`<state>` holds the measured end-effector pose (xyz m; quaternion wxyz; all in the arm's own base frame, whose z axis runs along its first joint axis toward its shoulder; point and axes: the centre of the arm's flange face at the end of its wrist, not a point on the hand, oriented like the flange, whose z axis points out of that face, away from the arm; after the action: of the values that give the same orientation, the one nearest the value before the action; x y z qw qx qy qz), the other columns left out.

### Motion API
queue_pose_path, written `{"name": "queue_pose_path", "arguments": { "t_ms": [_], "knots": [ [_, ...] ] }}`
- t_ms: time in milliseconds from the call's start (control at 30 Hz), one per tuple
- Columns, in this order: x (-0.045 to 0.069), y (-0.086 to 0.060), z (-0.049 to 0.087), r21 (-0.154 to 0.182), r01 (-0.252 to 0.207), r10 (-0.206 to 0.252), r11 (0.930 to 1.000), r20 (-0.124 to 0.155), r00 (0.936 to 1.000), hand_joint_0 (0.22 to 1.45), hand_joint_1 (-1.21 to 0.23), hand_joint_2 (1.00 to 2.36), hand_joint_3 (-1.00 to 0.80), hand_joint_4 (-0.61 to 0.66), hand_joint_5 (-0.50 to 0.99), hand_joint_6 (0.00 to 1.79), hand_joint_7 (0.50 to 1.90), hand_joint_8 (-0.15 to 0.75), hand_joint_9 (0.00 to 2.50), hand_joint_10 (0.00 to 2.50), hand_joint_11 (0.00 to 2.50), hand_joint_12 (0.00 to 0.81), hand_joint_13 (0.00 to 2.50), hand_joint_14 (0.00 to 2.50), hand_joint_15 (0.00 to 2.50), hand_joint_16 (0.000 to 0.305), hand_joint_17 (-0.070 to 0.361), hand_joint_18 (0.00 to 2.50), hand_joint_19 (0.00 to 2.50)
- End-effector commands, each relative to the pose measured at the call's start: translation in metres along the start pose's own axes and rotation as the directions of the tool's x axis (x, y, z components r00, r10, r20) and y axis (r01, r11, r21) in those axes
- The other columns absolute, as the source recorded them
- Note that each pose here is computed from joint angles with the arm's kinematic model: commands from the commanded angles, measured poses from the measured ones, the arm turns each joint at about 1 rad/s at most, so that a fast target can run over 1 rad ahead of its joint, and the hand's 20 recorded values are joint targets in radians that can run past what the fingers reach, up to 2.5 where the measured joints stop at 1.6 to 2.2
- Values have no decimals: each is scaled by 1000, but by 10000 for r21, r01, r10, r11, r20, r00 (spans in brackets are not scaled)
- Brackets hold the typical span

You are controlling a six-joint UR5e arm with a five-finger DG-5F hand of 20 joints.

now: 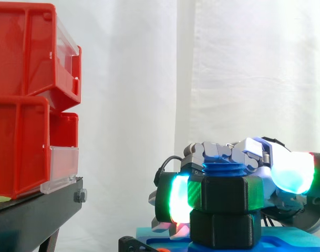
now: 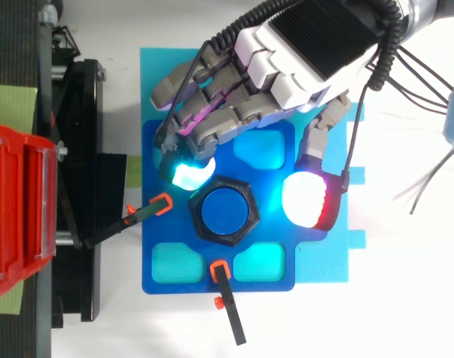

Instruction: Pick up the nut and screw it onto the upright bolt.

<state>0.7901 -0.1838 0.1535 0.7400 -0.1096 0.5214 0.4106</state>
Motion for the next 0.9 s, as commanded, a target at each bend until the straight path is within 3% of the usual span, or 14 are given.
{"name": "queue_pose_path", "arguments": {
  "t_ms": [0, 233, 633, 767, 867],
  "knots": [
    [-2, 0, 2, -67, 41, -41, 10000, -2, 10000, 488, -172, 1000, -500, 168, 14, 560, 1507, 299, 997, 0, 0, 326, 778, 0, 6, 40, 89, 570, 211],
    [-4, -2, -1, -27, 61, -60, 10000, 10, 10000, 490, -174, 1000, -500, 147, 18, 592, 1429, 296, 1071, 0, 0, 318, 811, 0, 18, 39, 88, 594, 215],
    [-5, -3, -3, -33, 74, -74, 10000, -14, 10000, 488, -179, 1000, -500, 148, 24, 592, 1416, 296, 1096, 0, 0, 317, 823, 0, 20, 39, 88, 609, 222],
    [-5, -4, -4, -12, 70, -70, 10000, -18, 10000, 478, -178, 1000, -500, 163, 28, 574, 1446, 295, 1096, 0, 0, 321, 825, 0, 16, 40, 90, 614, 222],
    [-6, -4, -5, -7, 87, -87, 10000, -6, 10000, 459, -174, 1000, -500, 188, 41, 510, 1543, 301, 1097, 0, 0, 329, 828, 0, 12, 42, 95, 610, 223]
  ]
}}
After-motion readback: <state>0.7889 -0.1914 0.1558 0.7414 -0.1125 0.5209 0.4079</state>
